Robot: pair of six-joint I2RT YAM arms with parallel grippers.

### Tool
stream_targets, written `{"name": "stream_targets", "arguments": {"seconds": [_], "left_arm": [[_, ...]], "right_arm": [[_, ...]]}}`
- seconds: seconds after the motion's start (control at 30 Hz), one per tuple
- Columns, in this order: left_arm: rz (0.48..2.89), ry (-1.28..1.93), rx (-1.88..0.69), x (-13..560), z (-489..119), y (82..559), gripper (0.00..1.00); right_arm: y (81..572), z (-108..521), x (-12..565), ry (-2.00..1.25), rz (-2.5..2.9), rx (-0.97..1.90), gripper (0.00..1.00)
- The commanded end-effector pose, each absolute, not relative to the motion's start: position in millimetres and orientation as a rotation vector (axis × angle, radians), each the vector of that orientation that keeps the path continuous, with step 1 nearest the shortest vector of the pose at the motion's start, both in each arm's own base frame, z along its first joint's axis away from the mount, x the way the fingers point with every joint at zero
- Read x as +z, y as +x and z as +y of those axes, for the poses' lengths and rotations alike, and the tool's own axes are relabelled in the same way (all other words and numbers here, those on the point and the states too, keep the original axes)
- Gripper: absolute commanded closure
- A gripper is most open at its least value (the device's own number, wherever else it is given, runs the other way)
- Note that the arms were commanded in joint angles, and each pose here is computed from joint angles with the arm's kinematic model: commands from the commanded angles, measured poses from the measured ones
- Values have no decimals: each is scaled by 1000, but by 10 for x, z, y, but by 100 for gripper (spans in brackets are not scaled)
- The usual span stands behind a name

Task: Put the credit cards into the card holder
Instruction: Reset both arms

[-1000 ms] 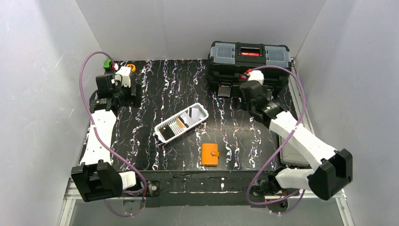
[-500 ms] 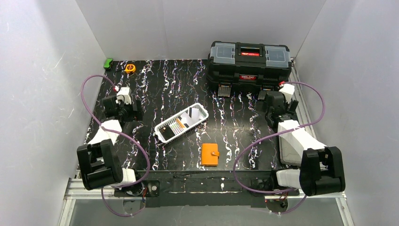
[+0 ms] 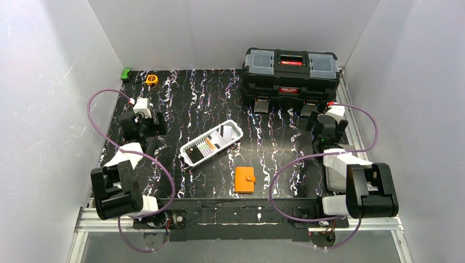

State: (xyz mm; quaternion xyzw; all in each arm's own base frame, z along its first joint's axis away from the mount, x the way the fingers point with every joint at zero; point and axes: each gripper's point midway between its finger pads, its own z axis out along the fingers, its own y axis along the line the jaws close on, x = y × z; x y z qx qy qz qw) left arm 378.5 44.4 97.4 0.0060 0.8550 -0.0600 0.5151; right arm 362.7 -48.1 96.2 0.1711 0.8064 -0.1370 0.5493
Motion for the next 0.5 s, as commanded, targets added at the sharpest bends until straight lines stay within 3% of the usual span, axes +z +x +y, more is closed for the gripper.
{"name": "stream_targets", "arguments": {"seconds": [0.0, 0.23, 0.47], "left_arm": [[2027, -14, -157, 1041, 416, 3715, 2], [1972, -123, -217, 748, 316, 3516, 2], [1873, -73, -256, 704, 99, 3677, 2]], "right_arm": [[3754, -470, 1100, 384, 1781, -284, 2], [3614, -446, 1146, 371, 1702, -245, 2], [3583, -256, 1089, 242, 1666, -154, 2]]}}
